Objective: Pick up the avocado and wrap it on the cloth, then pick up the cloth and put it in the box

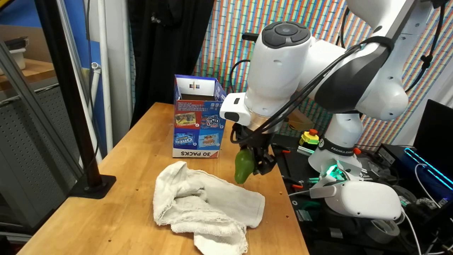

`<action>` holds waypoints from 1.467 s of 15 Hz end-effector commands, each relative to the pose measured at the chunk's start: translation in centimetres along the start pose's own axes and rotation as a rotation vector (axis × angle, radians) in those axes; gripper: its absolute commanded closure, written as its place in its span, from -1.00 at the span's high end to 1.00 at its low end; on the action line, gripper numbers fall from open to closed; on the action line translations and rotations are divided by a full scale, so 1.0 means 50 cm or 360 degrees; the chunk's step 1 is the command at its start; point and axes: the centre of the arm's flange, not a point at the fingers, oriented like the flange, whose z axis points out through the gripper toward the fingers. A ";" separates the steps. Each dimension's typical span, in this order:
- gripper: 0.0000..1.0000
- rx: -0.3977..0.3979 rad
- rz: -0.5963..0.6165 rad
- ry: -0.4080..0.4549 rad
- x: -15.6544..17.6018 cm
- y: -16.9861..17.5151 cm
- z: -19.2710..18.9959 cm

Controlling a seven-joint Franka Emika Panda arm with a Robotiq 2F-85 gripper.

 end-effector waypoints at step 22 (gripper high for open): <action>-0.06 0.0321 -0.0193 0.0044 0.344 -0.063 0.092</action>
